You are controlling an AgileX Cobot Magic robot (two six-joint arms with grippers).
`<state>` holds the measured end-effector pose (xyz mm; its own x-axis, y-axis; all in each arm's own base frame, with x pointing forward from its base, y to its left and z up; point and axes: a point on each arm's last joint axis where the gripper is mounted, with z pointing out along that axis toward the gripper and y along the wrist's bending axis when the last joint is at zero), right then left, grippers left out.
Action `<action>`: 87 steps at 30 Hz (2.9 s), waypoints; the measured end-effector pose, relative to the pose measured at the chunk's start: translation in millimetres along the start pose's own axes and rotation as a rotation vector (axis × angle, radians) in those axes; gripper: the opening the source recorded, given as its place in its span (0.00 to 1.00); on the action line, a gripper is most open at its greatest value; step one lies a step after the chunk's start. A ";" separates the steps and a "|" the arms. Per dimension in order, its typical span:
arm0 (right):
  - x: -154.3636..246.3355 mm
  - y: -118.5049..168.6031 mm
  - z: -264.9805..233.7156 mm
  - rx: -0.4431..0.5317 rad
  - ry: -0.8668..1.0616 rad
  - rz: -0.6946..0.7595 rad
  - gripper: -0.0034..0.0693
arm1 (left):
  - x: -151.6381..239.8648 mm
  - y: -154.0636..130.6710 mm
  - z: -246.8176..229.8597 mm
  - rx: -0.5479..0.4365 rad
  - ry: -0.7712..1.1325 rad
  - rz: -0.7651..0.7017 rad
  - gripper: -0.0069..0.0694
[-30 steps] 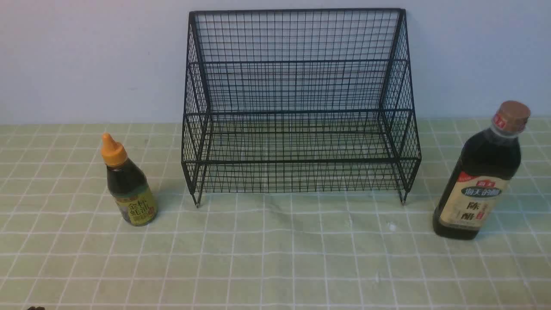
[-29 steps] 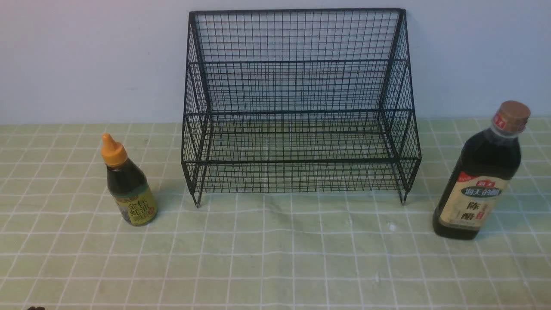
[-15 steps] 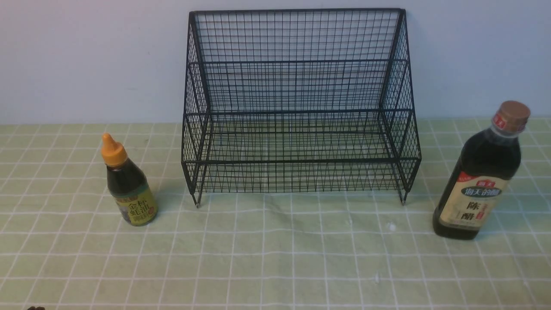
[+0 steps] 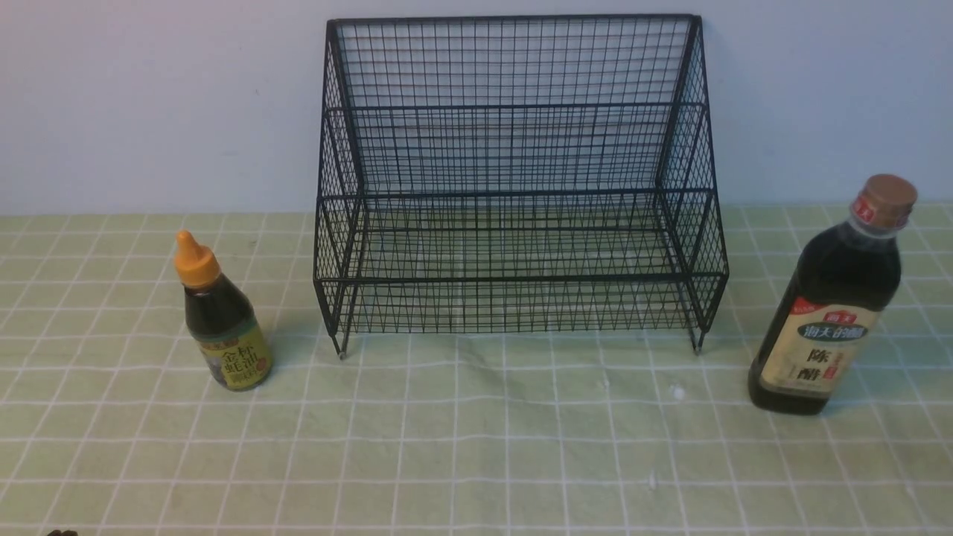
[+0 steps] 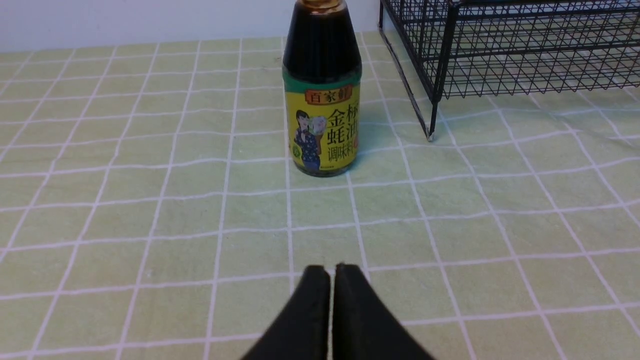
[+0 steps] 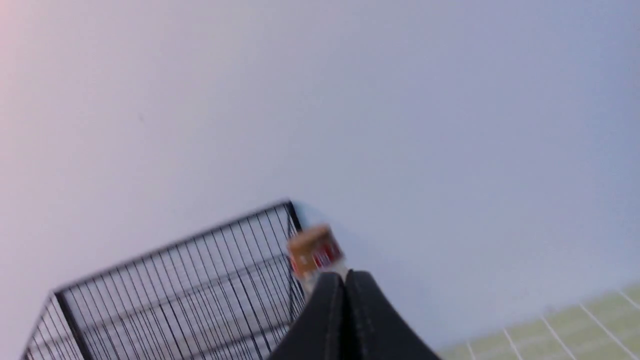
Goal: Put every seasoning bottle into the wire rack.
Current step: Use the right arm to grab the condiment bottle closest to it, then use the right arm to put the condiment bottle back on the shelf
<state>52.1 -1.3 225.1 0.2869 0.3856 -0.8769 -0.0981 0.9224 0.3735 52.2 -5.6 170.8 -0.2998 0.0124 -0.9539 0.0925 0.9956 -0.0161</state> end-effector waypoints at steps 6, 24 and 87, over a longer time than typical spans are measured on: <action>-1.3 1.3 0.0 -0.014 -0.015 -0.086 0.03 | 0.0 0.0 0.0 0.000 0.000 0.000 0.08; -112.3 48.8 77.1 0.152 0.430 -0.083 0.03 | 0.0 0.0 0.0 0.000 0.000 0.000 0.08; -97.8 93.7 254.4 0.059 1.059 -0.339 0.47 | 0.0 0.0 0.0 0.000 0.000 0.000 0.08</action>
<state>257.3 42.1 422.8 -0.6706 -0.0369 -0.7409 -0.1156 0.9918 0.0551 52.2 -5.6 170.8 -0.2998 0.0124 -0.9539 0.0925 0.9956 -0.0161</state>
